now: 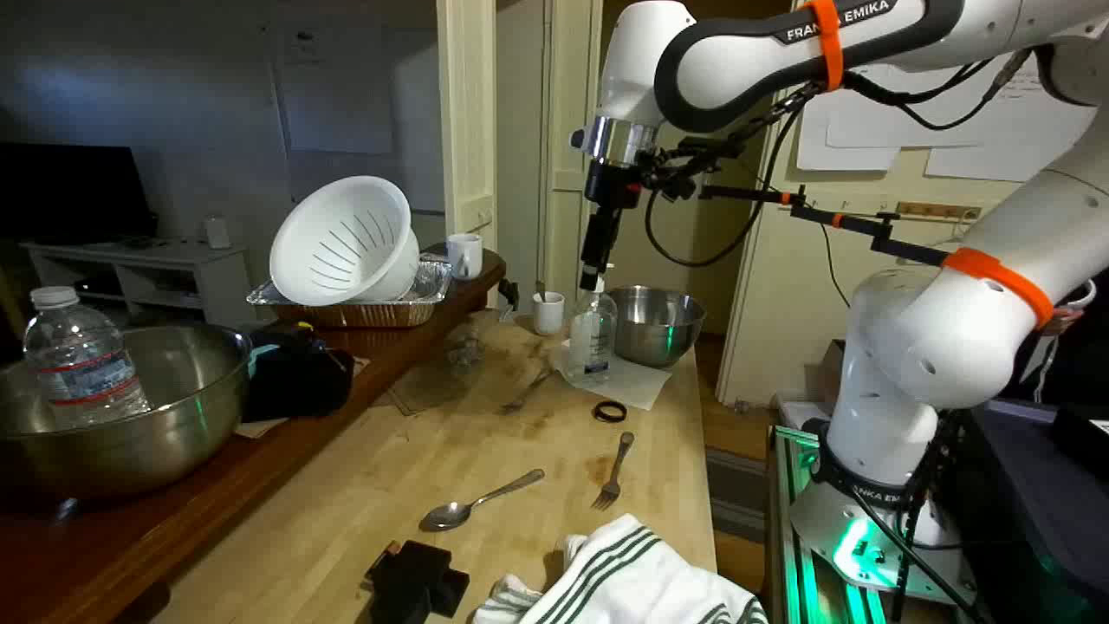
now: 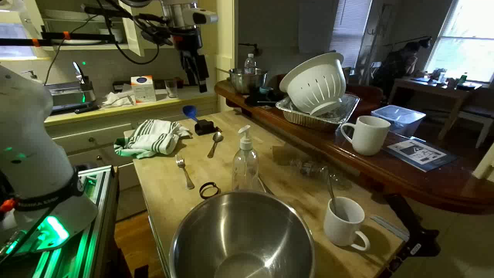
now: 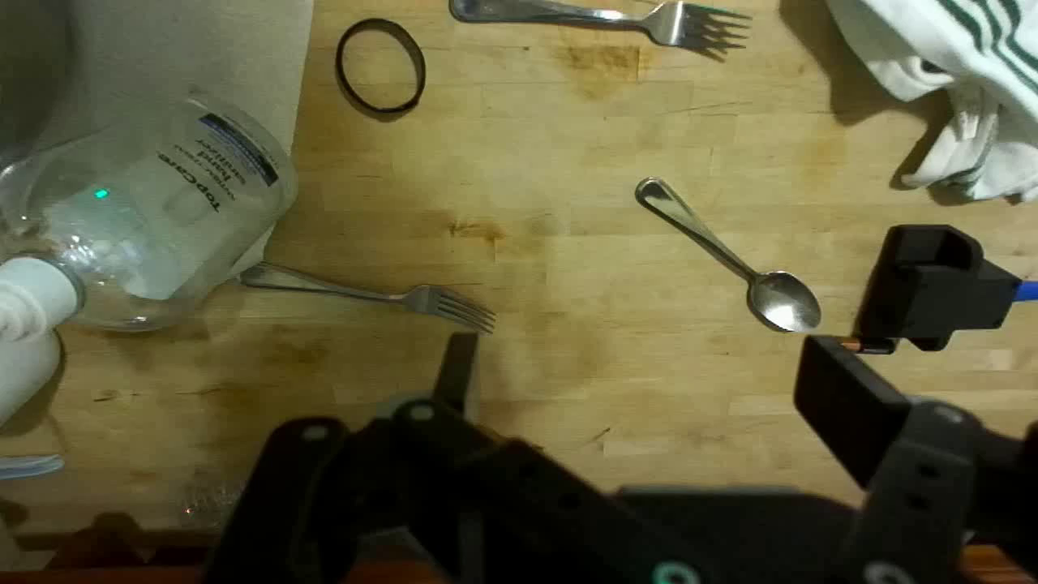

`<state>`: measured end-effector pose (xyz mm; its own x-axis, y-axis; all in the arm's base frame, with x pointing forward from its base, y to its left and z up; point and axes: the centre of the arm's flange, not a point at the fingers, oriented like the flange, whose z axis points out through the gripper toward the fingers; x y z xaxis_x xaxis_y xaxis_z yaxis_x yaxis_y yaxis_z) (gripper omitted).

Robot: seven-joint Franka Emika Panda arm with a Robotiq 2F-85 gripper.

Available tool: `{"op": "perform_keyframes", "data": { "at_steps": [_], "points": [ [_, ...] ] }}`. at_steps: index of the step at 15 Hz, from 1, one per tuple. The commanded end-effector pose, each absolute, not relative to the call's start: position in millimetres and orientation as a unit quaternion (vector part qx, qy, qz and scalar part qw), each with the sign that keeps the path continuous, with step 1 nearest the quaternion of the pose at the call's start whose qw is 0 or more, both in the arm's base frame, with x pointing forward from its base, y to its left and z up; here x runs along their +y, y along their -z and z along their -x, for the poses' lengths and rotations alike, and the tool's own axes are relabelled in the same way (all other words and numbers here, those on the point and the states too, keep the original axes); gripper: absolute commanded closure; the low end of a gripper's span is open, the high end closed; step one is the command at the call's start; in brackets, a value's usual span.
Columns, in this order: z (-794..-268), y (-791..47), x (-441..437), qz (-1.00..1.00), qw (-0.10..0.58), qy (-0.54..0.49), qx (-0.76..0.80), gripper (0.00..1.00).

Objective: Put the colander on the light brown counter

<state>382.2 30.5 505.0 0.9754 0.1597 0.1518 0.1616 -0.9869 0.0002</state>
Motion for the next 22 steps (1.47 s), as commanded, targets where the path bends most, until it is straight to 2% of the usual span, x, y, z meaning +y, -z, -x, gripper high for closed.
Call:
{"op": "perform_keyframes", "data": {
  "at_steps": [1, 12, 13, 16, 22],
  "points": [
    [-382.2, -505.0, 30.5, 0.994, 0.006, 0.076, -0.081, 0.0],
    [-382.3, -505.0, 30.5, 0.994, 0.006, 0.076, -0.081, 0.0],
    [-391.0, -502.9, 31.1, 0.991, -0.015, 0.13, -0.033, 0.0],
    [-420.5, -515.7, 24.6, 0.982, 0.006, 0.187, 0.026, 0.0],
    [-491.1, -525.3, 37.1, 0.933, -0.006, 0.336, 0.126, 0.0]
  ]
}}
